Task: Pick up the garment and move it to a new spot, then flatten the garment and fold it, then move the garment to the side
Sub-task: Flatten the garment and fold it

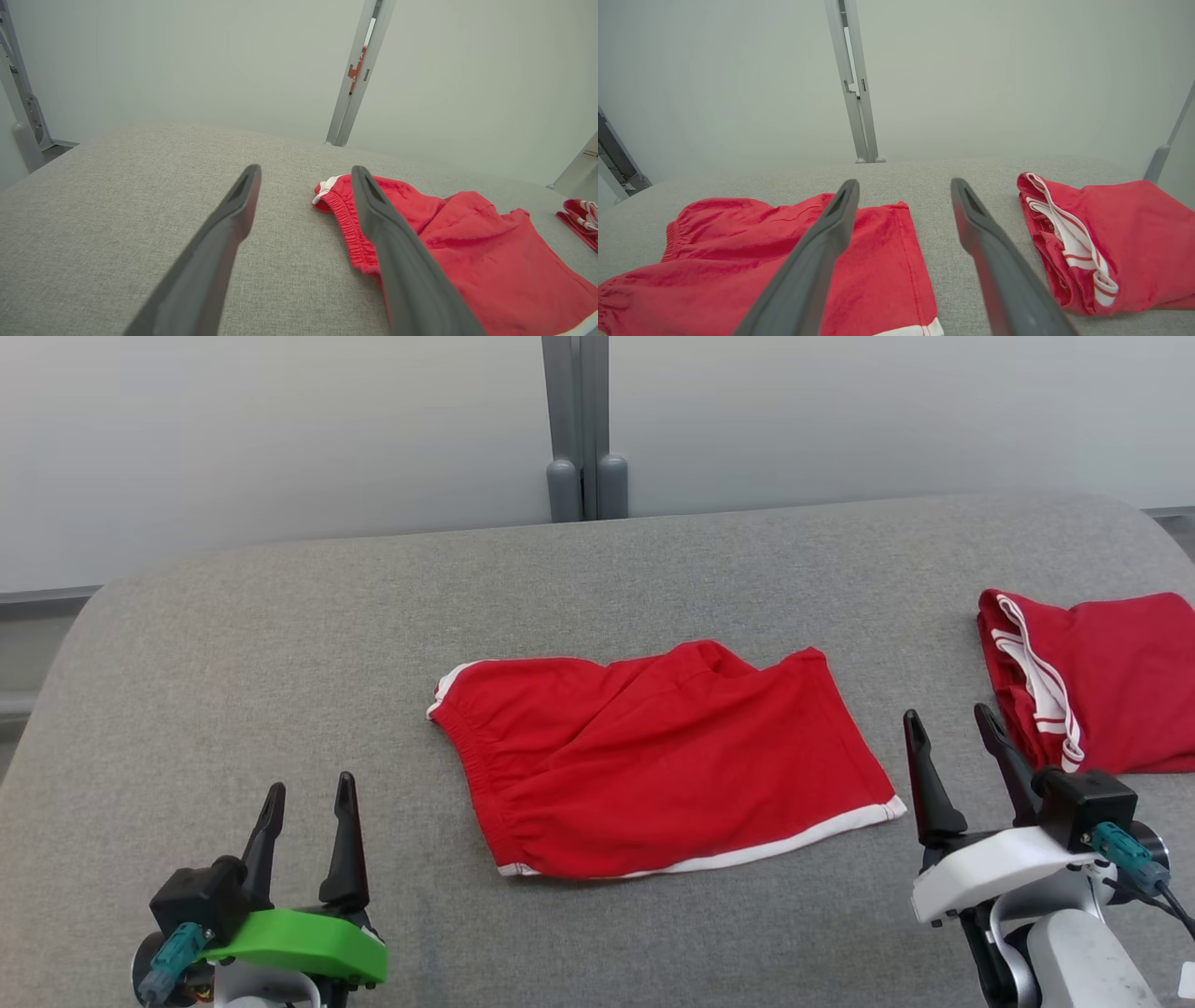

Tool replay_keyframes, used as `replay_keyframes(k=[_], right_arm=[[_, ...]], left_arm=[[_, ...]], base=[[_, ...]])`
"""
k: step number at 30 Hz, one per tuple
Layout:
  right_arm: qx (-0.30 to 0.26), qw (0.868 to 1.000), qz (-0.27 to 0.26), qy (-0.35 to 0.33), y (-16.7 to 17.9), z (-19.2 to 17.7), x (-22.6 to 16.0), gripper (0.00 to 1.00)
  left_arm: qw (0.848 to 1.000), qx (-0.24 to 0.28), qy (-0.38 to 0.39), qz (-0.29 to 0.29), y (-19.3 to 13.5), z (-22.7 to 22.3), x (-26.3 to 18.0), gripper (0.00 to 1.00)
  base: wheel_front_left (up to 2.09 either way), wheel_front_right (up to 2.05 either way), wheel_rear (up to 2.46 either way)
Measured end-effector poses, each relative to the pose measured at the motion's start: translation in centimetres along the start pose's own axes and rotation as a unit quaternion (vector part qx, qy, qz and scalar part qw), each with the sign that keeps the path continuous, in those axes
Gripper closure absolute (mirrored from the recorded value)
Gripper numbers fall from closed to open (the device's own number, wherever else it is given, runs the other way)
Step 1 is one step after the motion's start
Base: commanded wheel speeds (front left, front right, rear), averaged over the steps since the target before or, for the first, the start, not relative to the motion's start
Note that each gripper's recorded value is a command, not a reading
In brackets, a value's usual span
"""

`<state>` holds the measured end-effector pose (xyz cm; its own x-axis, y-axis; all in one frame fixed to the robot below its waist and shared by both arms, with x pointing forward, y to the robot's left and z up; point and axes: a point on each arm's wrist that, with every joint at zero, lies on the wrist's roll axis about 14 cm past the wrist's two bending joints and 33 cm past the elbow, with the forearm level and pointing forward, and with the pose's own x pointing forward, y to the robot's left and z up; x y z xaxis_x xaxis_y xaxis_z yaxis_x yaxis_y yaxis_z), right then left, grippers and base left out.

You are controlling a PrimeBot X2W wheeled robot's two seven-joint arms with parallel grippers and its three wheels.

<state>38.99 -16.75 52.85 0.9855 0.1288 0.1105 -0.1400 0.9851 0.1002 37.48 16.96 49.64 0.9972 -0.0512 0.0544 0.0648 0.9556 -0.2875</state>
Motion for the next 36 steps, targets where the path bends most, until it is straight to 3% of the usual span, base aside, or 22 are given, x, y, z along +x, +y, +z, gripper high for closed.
replay_keyframes(k=[10, 15, 20, 28, 36], right_arm=[[-0.011, 1.0, -0.006, 0.016, -0.4, -0.3, 0.2, 0.0], [-0.013, 0.996, -0.027, 0.083, -2.0, -3.3, -0.4, 0.0], [-0.006, 0.982, -0.053, 0.18, -4.1, -7.7, -1.4, 0.0], [0.005, 0.97, -0.06, 0.236, -4.7, -10.7, 0.3, 0.0], [0.024, 0.946, -0.024, 0.323, -2.1, -15.1, 0.4, 0.0]], left_arm=[[1.0, 0.0, 0.007, -0.014, -0.9, -0.5, -0.1, 0.0], [0.994, 0.01, 0.088, -0.059, -3.7, -5.5, -1.7, 0.0], [0.983, -0.002, 0.16, -0.088, -5.5, -9.8, -3.1, 0.0], [0.971, 0.017, 0.203, -0.126, -6.9, -12.2, -1.7, 0.0], [0.966, 0.025, 0.219, -0.138, -6.9, -13.0, -0.9, 0.0]], base=[[0.0, 0.0, 0.0], [0.0, 0.0, 0.0], [0.0, 0.0, 0.0], [0.0, 0.0, 0.0], [0.0, 0.0, 0.0]])
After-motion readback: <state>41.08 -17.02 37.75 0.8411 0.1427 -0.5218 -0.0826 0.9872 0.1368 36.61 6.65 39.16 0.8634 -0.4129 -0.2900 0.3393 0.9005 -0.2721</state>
